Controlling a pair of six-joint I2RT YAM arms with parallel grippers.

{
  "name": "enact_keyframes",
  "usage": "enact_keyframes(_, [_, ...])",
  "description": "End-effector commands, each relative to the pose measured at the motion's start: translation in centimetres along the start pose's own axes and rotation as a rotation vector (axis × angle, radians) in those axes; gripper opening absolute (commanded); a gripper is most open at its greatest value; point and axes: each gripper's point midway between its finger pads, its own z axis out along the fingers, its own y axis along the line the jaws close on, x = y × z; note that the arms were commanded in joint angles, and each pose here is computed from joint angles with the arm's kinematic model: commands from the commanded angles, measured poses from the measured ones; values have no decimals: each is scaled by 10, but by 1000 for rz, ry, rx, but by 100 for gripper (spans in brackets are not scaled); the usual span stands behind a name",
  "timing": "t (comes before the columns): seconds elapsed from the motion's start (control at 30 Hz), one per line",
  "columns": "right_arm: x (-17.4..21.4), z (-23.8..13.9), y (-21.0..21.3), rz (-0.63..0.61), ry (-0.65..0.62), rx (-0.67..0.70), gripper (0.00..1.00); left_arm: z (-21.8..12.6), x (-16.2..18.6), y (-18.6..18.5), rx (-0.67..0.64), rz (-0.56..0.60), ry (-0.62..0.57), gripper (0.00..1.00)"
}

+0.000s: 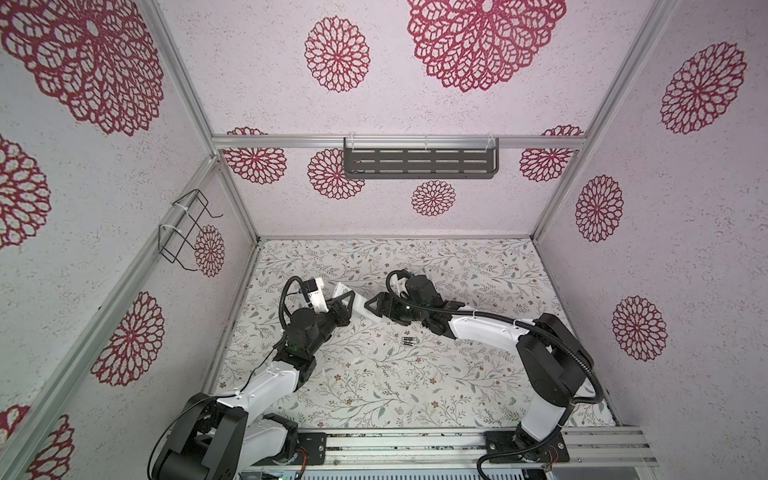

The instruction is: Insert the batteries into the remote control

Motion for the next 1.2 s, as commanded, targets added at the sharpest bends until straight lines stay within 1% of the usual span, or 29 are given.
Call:
enact_keyframes(0.0, [-7,-12,-10,-8,-44,59,87,-2,-27,-25,79,12,-93,14])
enact_keyframes(0.73, [-11,-25,-1,-26,-75,35,87,2,-22,-18,63,6,-77,13])
enact_keyframes(0.97, [-10,-21,1,-29,-67,20,87,3,-24,-22,79,-3,-82,13])
enact_keyframes(1.17, [-15,-26,10,-58,-89,-6,90,4,-22,-21,78,-7,-73,13])
